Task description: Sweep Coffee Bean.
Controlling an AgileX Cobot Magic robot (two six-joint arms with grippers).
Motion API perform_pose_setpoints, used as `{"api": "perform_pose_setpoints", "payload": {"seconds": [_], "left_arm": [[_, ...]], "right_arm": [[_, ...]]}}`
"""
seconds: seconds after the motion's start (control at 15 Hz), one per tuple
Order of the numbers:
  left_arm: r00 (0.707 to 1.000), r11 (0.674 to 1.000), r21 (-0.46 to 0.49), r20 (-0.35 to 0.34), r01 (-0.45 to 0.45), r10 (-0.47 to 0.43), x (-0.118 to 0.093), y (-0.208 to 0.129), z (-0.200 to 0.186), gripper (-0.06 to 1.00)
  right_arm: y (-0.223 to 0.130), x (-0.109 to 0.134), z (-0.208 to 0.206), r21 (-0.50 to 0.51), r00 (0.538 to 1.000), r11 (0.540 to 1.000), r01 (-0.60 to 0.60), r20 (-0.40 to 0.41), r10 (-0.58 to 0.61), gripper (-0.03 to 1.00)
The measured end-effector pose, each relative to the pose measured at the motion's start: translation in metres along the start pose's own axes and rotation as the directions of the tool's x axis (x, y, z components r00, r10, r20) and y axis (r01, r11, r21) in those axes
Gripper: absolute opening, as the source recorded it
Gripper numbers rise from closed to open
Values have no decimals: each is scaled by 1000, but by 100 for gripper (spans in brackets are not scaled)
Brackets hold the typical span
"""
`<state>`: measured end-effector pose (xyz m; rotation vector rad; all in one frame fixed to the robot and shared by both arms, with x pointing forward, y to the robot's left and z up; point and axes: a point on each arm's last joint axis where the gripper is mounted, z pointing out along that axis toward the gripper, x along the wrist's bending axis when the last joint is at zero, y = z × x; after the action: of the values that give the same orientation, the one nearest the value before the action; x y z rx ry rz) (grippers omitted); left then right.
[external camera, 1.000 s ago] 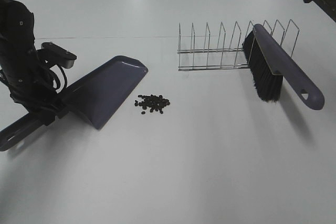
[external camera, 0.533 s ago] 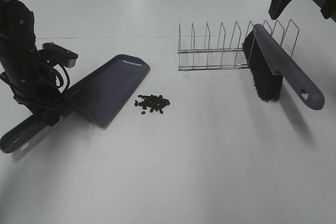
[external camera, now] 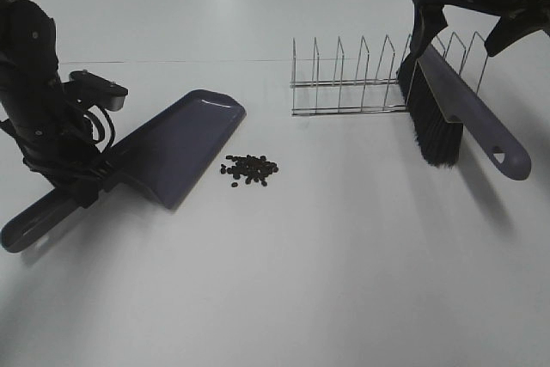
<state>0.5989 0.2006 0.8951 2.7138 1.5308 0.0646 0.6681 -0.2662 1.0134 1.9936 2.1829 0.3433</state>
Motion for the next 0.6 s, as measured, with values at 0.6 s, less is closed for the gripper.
{"api": "perform_pose_setpoints", "payload": {"seconds": [0.6], "left_arm": [[1000,1000,2,1,0,0,0,0,0,31]], "right_arm": [[5,-8,82,28,997,998,53,46,-54,86]]}}
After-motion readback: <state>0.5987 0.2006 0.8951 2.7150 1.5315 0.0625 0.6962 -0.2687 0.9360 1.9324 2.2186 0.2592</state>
